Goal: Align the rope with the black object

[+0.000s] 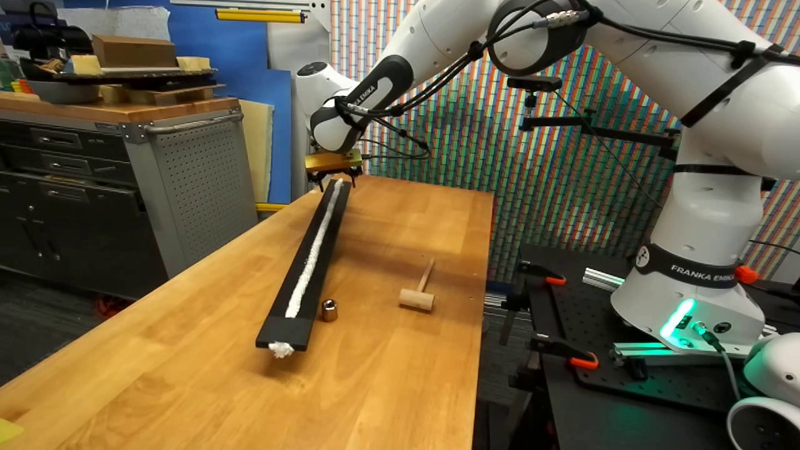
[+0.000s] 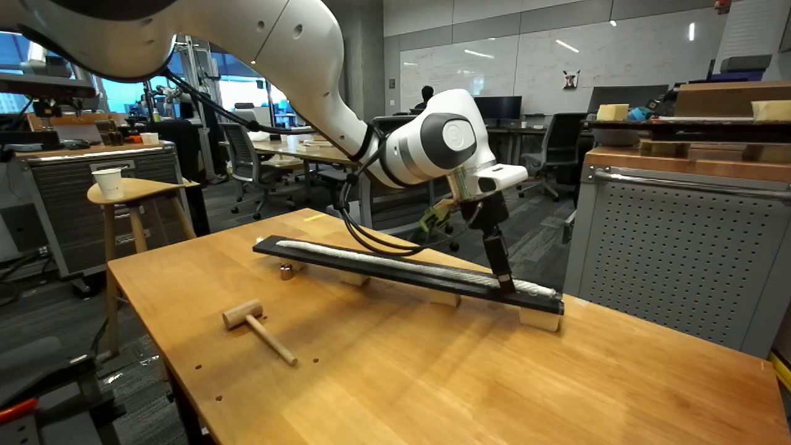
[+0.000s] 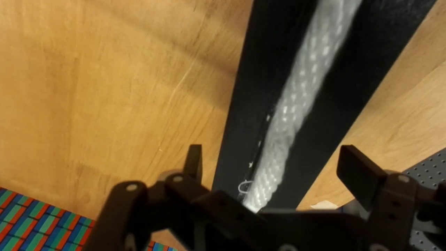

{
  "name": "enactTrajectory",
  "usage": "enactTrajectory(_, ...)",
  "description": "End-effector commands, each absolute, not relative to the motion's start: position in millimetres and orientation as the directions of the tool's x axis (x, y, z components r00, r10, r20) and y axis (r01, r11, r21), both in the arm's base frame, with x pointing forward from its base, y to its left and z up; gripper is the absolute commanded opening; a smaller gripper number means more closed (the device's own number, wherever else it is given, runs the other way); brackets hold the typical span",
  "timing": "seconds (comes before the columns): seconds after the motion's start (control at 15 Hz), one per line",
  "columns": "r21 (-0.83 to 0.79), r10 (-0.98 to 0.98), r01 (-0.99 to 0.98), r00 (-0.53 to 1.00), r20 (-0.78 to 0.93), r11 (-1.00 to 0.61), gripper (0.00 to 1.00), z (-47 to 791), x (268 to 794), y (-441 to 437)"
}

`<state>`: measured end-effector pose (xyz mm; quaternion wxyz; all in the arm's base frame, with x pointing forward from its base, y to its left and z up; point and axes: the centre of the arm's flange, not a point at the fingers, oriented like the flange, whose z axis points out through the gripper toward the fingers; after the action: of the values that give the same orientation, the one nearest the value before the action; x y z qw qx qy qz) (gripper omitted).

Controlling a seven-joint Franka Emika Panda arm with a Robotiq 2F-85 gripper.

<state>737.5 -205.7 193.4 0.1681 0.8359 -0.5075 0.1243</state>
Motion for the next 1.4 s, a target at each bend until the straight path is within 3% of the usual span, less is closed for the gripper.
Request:
enactTrajectory(0.0, 0.156, -0.792, -0.89, 0.453, 0.41, -0.428, 1.0, 206, 724, -203)
enactTrajectory(0.07, 0.152, -0.791, -0.891, 0.451, 0.413, -0.429, 0.93, 207, 725, -204)
enactTrajectory(0.13, 0.15, -0.79, -0.891, 0.451, 0.415, -0.429, 0.79, 207, 724, -204)
enactTrajectory(0.2, 0.147, -0.791, -0.891, 0.449, 0.416, -0.429, 0.83, 208, 724, -205)
enactTrajectory(0.27, 0.147, -0.79, -0.892, 0.448, 0.418, -0.428, 0.98, 209, 724, -206)
enactTrajectory(0.33, 0.144, -0.79, -0.892, 0.447, 0.419, -0.428, 0.94, 210, 725, -206)
enactTrajectory(0.47, 0.136, -0.787, -0.892, 0.446, 0.426, -0.432, 1.0, 216, 726, -207)
enactTrajectory(0.8, 0.089, -0.744, -0.861, 0.48, 0.465, -0.5, 1.0, 254, 734, -200)
enactTrajectory(1.33, 0.114, -0.487, -0.6, 0.733, 0.475, -0.792, 1.0, 348, 711, -161)
